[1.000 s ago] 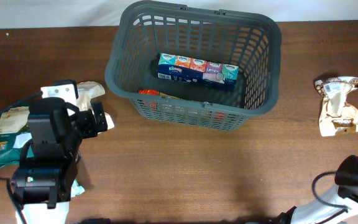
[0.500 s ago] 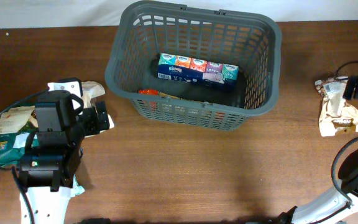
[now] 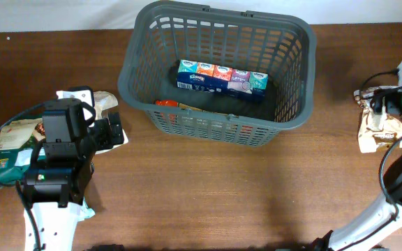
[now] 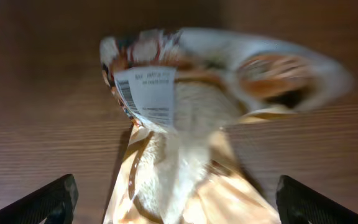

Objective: Pack container
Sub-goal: 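Move the right gripper to the rice bag and grasp it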

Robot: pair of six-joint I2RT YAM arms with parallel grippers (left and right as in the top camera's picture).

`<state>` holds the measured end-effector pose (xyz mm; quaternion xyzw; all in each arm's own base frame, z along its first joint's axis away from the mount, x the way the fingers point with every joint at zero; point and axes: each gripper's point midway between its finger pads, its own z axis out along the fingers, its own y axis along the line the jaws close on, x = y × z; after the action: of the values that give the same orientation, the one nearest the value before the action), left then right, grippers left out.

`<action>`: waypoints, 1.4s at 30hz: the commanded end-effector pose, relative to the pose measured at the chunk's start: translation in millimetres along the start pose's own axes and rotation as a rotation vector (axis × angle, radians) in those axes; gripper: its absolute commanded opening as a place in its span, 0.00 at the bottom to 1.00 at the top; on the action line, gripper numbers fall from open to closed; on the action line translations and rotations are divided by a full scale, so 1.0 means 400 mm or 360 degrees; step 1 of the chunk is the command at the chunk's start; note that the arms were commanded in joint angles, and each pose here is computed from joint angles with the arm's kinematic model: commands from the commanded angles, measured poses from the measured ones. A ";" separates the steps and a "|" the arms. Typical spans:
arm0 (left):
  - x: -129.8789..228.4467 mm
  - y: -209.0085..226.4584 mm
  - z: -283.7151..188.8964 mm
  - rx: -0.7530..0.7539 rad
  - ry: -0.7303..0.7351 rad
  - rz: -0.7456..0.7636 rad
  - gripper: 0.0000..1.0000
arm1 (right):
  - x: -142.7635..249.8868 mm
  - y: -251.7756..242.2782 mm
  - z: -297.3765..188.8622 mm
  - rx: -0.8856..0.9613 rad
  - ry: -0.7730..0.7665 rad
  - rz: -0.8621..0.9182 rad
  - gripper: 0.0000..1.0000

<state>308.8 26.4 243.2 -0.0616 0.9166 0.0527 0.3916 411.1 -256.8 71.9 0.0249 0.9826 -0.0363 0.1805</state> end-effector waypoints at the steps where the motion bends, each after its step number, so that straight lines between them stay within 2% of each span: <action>1: -0.013 0.007 -0.004 -0.0024 -0.0016 0.0026 0.99 | 0.048 0.032 0.099 -0.0143 0.0097 0.0013 0.99; 9: -0.013 0.007 -0.004 -0.0024 -0.0016 0.0019 0.99 | 0.087 0.049 0.190 -0.0212 0.0176 0.0037 1.00; 12: -0.013 0.007 -0.004 -0.0024 -0.0017 0.0019 0.99 | 0.084 0.049 0.197 -0.0214 0.0165 0.0053 0.77; 13: -0.013 0.007 -0.004 -0.0024 -0.0017 0.0019 0.99 | 0.079 0.046 0.198 -0.0205 0.0152 0.0071 0.61; 14: -0.013 0.007 -0.004 -0.0024 -0.0017 0.0019 0.99 | 0.075 0.043 0.198 -0.0198 0.0143 0.0091 0.38; 17: -0.013 0.007 -0.004 -0.0024 -0.0017 0.0019 0.99 | 0.067 0.039 0.200 -0.0184 0.0126 0.0148 0.04; 24: -0.013 0.008 -0.004 -0.0025 -0.0017 0.0020 0.99 | 0.039 0.025 0.179 -0.0156 0.0091 0.0317 0.04; 29: -0.014 0.008 -0.004 -0.0025 -0.0017 0.0020 0.99 | -0.106 -0.002 0.030 -0.0167 -0.0147 0.0351 0.04; 30: -0.015 0.007 -0.004 -0.0025 -0.0022 0.0019 0.99 | -0.188 -0.015 -0.074 -0.0157 -0.0290 0.0353 0.04; 34: -0.021 0.007 -0.004 -0.0024 -0.0036 0.0017 0.99 | -0.347 0.003 -0.331 -0.0153 -0.0620 0.0240 0.04; 35: -0.024 0.007 -0.004 -0.0023 -0.0045 0.0016 0.99 | -0.408 0.028 -0.460 -0.0130 -0.0786 0.0175 0.03; 37: -0.027 0.007 -0.004 -0.0023 -0.0052 0.0015 0.99 | -0.460 0.070 -0.589 -0.0117 -0.0961 0.0101 0.04; 39: -0.030 0.007 -0.004 -0.0022 -0.0059 0.0014 0.99 | -0.520 0.166 -0.777 -0.0164 -0.1260 -0.0023 0.04; 42: -0.032 0.006 -0.004 -0.0022 -0.0064 0.0013 0.99 | -0.549 0.298 -0.939 -0.0329 -0.1528 -0.0143 0.04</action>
<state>313.0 26.5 246.9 -0.0623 0.9121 0.0525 0.4017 510.6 -198.6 405.1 0.0139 0.8515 -0.0217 0.5237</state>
